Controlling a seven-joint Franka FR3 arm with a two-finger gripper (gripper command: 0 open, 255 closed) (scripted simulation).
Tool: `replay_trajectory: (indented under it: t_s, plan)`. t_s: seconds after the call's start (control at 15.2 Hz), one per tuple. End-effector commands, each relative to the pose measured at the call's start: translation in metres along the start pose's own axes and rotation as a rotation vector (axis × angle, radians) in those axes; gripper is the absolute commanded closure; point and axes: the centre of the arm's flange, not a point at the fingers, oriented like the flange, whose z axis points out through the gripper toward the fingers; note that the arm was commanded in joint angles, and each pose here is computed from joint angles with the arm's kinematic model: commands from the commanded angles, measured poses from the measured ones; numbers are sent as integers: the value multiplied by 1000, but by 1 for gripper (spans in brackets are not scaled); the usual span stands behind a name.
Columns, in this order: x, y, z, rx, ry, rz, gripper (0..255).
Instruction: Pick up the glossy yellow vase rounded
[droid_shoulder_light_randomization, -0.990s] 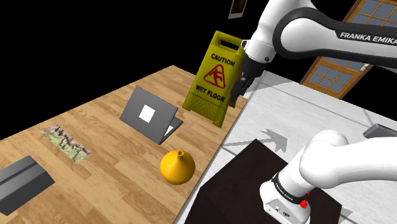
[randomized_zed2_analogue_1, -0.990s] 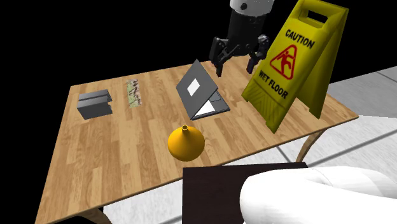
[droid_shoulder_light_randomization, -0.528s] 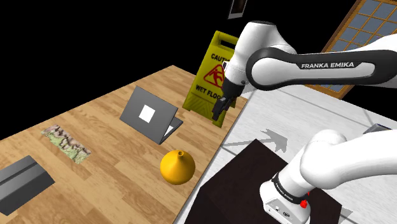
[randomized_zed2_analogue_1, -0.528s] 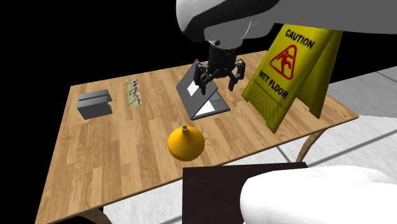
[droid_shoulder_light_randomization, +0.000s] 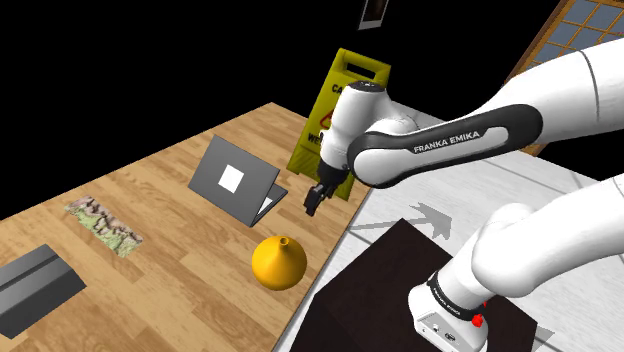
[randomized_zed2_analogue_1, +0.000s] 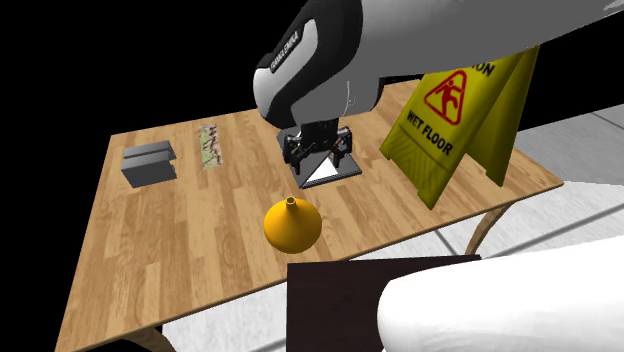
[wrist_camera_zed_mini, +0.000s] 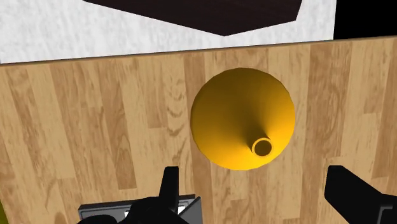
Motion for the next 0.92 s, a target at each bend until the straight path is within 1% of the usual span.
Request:
replay_trajectory:
  t_s: [0.0,0.59,0.86]
  plan:
    - [4,-13,23,-3,4,-2,0]
    - [33,-60,129,-20,5,-12,0]
    - [34,-62,149,-21,5,-12,0]
